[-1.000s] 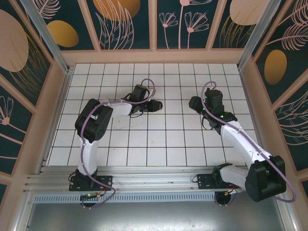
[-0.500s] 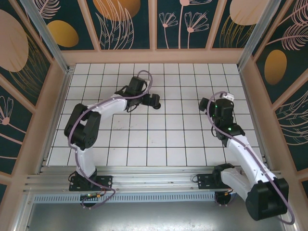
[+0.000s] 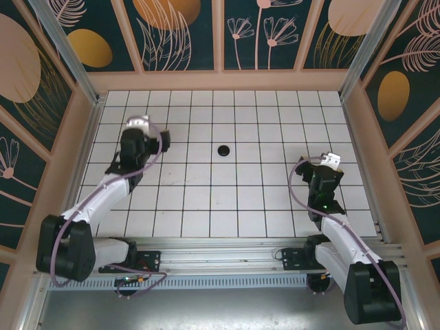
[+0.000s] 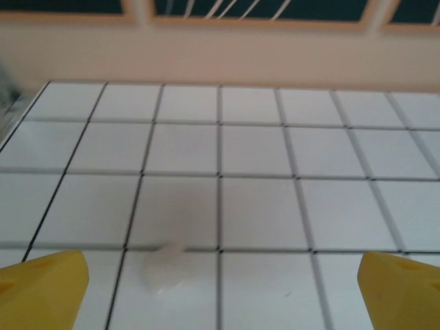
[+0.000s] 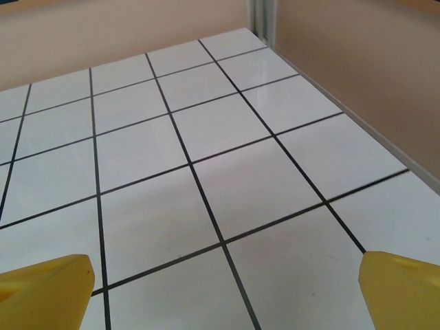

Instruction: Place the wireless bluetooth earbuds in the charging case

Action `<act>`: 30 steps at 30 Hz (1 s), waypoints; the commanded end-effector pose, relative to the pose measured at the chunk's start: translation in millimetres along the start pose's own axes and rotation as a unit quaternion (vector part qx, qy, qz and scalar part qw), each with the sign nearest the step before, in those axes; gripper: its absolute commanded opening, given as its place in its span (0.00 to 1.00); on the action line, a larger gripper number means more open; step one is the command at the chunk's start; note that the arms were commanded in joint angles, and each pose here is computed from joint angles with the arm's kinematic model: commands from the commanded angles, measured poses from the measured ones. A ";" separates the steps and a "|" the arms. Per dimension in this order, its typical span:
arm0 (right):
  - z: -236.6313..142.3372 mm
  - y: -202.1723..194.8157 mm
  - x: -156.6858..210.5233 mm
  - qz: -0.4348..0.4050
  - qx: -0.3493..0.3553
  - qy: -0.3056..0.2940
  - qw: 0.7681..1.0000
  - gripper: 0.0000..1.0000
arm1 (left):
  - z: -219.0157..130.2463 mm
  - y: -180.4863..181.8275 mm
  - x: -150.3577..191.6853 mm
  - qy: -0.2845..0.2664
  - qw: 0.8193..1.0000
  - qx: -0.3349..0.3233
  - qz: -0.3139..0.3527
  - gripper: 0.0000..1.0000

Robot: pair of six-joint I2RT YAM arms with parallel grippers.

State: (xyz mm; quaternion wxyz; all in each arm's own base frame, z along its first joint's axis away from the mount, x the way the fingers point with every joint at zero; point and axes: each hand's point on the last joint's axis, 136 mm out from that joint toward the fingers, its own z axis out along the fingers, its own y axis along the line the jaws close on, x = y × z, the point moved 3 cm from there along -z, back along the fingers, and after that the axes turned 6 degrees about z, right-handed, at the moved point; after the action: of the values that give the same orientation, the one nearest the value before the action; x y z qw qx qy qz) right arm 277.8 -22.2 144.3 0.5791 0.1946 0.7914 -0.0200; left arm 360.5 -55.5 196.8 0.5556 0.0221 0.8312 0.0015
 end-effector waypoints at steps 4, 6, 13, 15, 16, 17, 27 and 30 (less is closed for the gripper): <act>3.7 26.3 -24.6 -0.017 -0.084 -0.079 0.993 0.99 | -38.5 41.6 14.7 -0.146 0.987 -0.072 -0.004 0.98; 5.5 25.7 -22.7 -0.020 -0.086 -0.090 0.992 0.99 | -41.4 51.5 28.1 -0.146 0.984 -0.104 0.002 0.99; 25.5 30.0 -18.7 -0.033 -0.091 -0.105 0.990 0.99 | -39.9 65.4 54.6 -0.154 0.978 -0.140 -0.003 0.99; 35.0 29.8 -15.5 -0.040 -0.082 -0.094 0.991 0.99 | -34.8 62.8 56.7 -0.154 0.980 -0.129 0.007 0.99; 37.5 29.3 -15.2 -0.039 -0.081 -0.095 0.991 0.99 | -34.0 59.5 55.0 -0.160 0.980 -0.114 0.011 0.99; 39.3 28.4 -14.5 -0.037 -0.082 -0.098 0.991 0.99 | -35.2 57.7 52.7 -0.172 0.979 -0.106 0.010 0.99; 64.1 20.5 -0.6 -0.007 -0.091 -0.087 0.992 0.99 | -19.3 56.3 58.3 -0.191 0.978 -0.088 0.016 0.99; 64.6 19.4 0.0 -0.004 -0.095 -0.083 0.992 0.99 | -2.7 57.5 60.4 -0.171 0.982 -0.083 0.013 0.99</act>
State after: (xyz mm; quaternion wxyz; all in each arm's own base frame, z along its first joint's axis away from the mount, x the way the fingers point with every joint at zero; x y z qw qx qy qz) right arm 334.9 -21.6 102.6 0.6194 0.1314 0.7740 0.0119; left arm 323.3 4.2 125.8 0.6605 -0.0105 0.7460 0.0838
